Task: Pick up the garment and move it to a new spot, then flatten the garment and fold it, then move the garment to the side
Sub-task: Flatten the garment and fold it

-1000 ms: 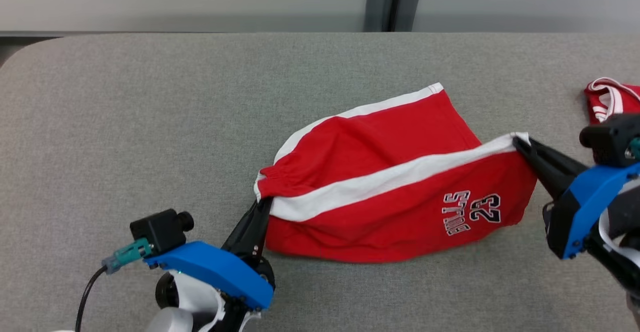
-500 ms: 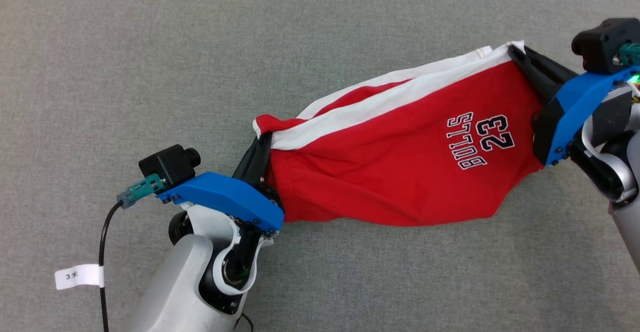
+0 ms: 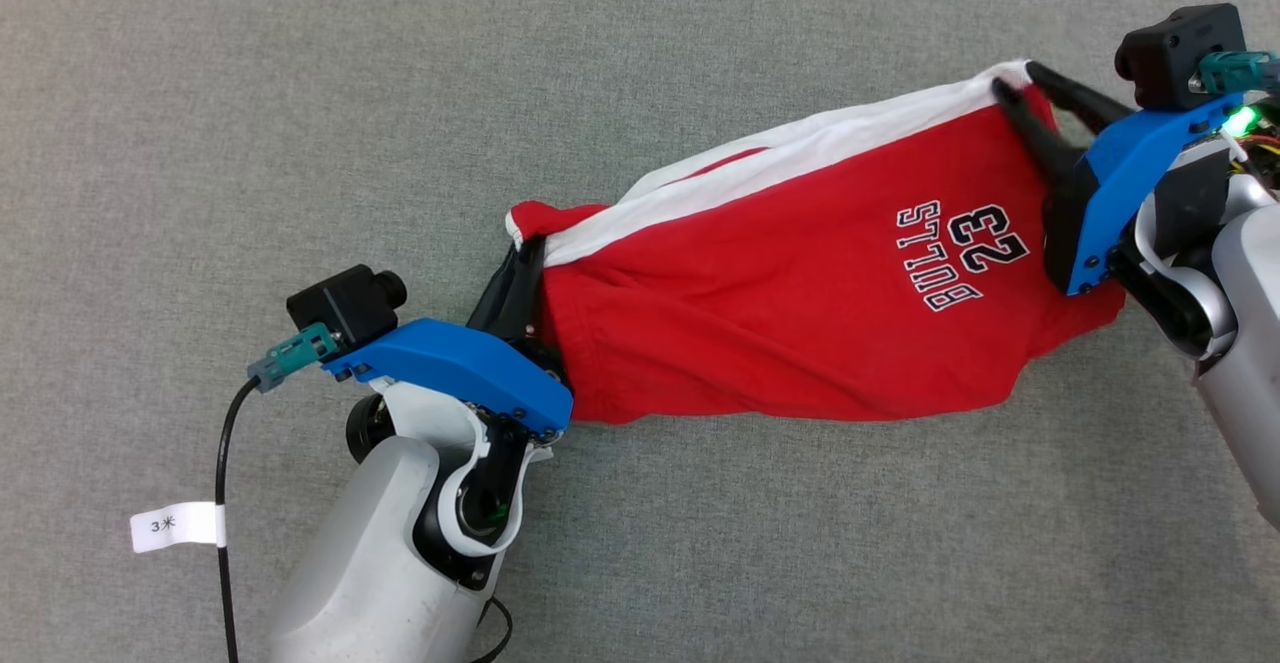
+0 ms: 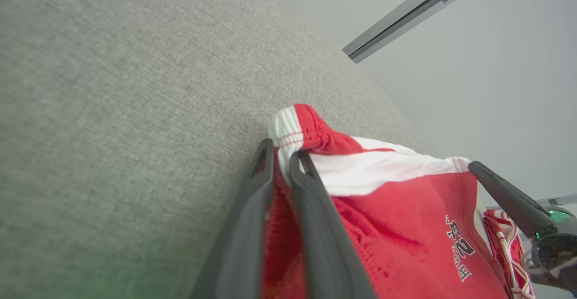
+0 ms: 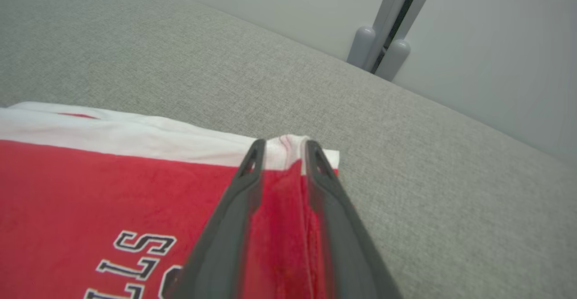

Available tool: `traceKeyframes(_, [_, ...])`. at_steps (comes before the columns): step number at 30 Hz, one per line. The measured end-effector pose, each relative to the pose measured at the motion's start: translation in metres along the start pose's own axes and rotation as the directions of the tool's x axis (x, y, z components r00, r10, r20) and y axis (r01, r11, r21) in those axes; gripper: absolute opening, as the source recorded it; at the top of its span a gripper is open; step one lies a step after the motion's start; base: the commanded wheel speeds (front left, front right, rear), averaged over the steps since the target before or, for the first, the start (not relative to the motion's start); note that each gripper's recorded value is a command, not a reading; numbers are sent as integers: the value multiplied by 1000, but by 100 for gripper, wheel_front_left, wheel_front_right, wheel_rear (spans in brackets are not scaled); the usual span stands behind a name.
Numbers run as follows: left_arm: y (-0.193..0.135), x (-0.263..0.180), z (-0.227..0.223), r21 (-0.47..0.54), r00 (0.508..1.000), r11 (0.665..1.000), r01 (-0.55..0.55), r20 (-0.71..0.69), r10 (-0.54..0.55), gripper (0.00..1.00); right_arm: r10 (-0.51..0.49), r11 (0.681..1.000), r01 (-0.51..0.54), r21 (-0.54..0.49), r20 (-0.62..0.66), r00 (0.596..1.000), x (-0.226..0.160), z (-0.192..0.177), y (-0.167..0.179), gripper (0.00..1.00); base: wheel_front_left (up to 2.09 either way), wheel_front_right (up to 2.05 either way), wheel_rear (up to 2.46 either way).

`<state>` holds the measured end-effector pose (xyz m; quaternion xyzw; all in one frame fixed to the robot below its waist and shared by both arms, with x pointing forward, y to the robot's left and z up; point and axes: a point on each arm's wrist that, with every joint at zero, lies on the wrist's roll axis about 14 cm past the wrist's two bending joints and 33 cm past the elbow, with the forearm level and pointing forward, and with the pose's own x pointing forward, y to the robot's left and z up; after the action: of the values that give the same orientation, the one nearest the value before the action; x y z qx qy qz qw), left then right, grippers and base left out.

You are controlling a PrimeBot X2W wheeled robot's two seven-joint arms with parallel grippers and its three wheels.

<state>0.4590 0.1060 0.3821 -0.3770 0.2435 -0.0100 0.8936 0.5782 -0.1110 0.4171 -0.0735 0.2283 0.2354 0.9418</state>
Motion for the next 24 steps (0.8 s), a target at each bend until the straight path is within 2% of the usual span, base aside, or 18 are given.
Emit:
traceKeyframes(10, [-4,-25,4,49,996,998,49,69,-52,100,-1,1000,1,22,7,1000,-20,4,-1,100,0,0,0])
traceKeyframes(13, [-10,-39,13,133,987,988,84,126,-101,100,-10,999,9,39,9,1000,-32,3,-2,100,0,0,0])
traceKeyframes(16, [-12,-54,29,233,970,968,91,201,-140,100,-25,998,24,50,19,1000,-44,4,-4,100,0,0,0])
traceKeyframes(20, [-19,-68,46,389,947,918,77,258,-189,100,-52,997,49,66,37,998,-58,7,-9,100,0,0,0])
traceKeyframes(24, [-27,-76,58,473,928,879,67,294,-229,100,-69,993,65,98,39,997,-64,6,-11,100,0,0,0])
